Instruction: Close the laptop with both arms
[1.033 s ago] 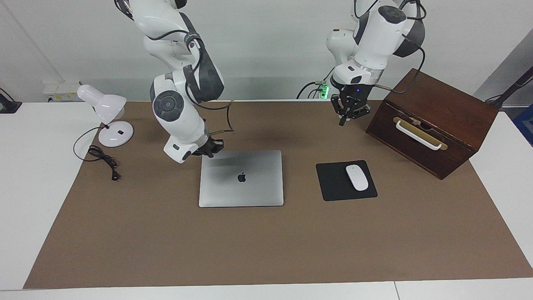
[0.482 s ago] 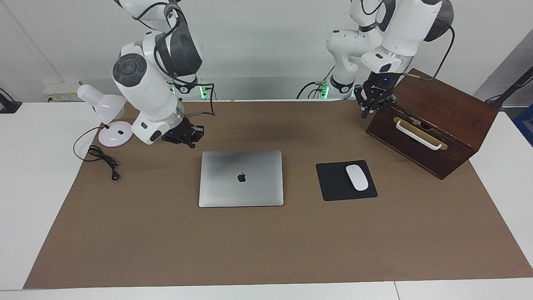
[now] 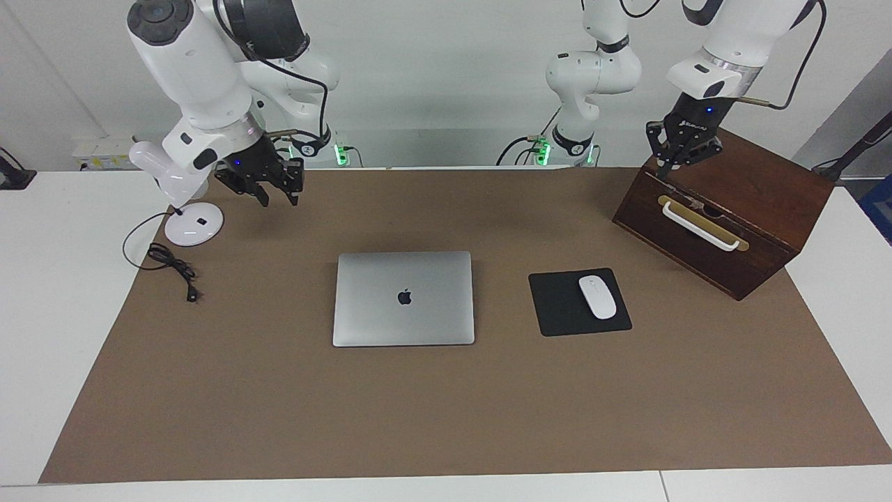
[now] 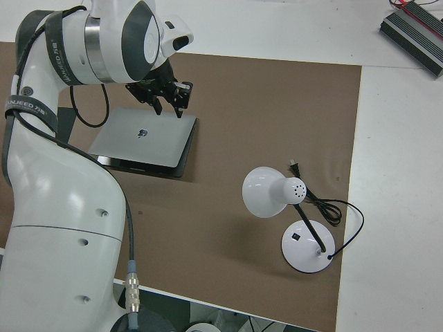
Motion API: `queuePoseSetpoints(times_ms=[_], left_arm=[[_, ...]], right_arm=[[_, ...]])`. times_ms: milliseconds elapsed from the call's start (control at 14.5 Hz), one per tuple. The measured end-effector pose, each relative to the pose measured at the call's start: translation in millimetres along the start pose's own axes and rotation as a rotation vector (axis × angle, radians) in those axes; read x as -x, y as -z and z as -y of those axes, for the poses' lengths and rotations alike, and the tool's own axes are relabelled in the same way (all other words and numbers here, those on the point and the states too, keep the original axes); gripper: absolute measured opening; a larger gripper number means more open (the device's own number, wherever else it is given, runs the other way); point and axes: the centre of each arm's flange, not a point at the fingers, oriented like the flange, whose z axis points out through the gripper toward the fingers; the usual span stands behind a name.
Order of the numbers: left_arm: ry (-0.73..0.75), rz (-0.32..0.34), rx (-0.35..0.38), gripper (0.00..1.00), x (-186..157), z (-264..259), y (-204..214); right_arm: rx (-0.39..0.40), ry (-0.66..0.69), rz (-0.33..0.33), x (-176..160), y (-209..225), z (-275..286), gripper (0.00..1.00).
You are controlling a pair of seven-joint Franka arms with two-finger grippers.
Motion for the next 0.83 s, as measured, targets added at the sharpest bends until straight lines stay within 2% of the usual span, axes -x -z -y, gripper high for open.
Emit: queuePoseSetpoints(times_ms=[207,551,620,827], left_arm=[[0.019,0.005,-0.002,0.01,9.5,14.2,5.9],[0.022,0.006,-0.051,0.01,12.2,16.6,15.9],[0.051,0.003,-0.054,0.07,12.1,16.9,17.4],[0.138,-0.002,-0.056,0.39,11.2,15.2,18.7]], right_arm=[[0.040,0.006,-0.012,8.7,8.1,1.1,0.98],[0.067,-0.004,-0.016,26.8,14.7,-5.4,1.00],[0.065,-0.014,-0.018,27.8,16.1,-12.6,1.00],[0.061,-0.022,-0.022,26.5,17.2,-25.7,1.00]])
